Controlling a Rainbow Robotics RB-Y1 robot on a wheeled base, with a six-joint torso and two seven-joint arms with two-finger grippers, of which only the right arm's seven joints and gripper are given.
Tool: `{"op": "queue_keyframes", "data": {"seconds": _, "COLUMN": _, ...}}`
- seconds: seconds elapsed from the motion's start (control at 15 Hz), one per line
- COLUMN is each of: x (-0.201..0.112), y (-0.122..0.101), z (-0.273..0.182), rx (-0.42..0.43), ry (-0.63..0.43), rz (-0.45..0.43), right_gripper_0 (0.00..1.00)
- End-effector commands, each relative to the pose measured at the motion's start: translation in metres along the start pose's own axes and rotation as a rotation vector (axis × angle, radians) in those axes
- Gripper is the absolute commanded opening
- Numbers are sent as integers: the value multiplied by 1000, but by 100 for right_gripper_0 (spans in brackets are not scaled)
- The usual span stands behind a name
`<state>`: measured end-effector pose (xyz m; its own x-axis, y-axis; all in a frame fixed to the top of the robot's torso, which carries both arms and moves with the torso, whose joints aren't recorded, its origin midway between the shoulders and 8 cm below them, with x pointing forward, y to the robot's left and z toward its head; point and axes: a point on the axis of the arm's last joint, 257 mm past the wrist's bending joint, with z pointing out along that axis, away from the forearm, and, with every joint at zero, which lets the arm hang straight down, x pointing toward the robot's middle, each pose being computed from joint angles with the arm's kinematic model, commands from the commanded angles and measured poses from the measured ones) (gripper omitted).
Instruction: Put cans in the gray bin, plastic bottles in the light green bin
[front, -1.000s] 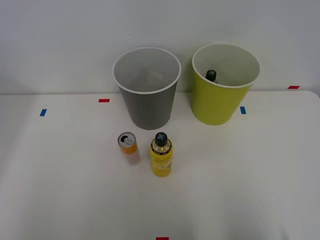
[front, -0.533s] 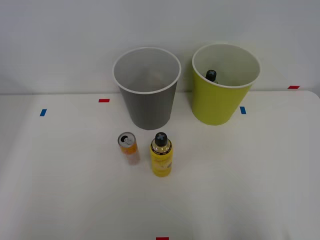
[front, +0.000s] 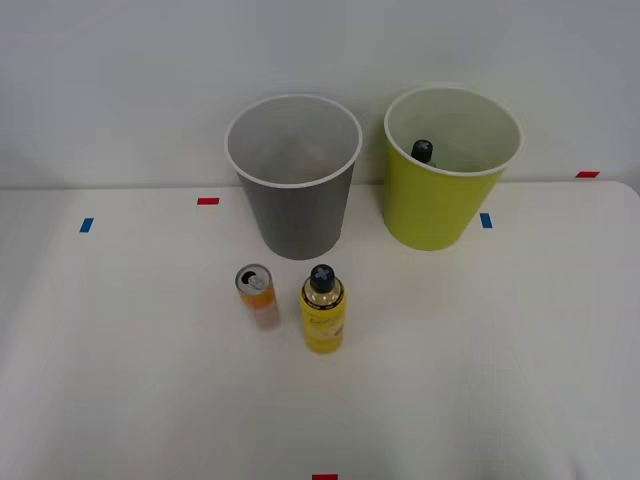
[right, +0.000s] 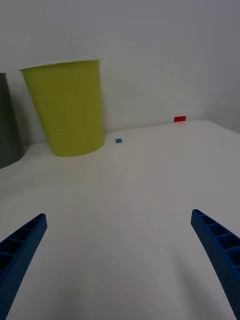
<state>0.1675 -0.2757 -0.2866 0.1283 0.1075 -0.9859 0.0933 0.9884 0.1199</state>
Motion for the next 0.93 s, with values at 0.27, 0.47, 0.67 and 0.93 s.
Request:
{"op": "queue_keyframes", "data": {"seconds": 0.27, "x": 0, "y": -2, "z": 0, "rx": 5, "ry": 0, "rz": -11, "right_gripper_0": 100}}
{"op": "queue_keyframes", "data": {"seconds": 0.47, "x": 0, "y": -2, "z": 0, "rx": 5, "ry": 0, "rz": -11, "right_gripper_0": 100}}
{"op": "queue_keyframes", "data": {"seconds": 0.67, "x": 0, "y": -2, "z": 0, "rx": 5, "ry": 0, "rz": -11, "right_gripper_0": 100}}
{"op": "queue_keyframes", "data": {"seconds": 0.93, "x": 0, "y": -2, "z": 0, "rx": 5, "ry": 0, "rz": -11, "right_gripper_0": 100}}
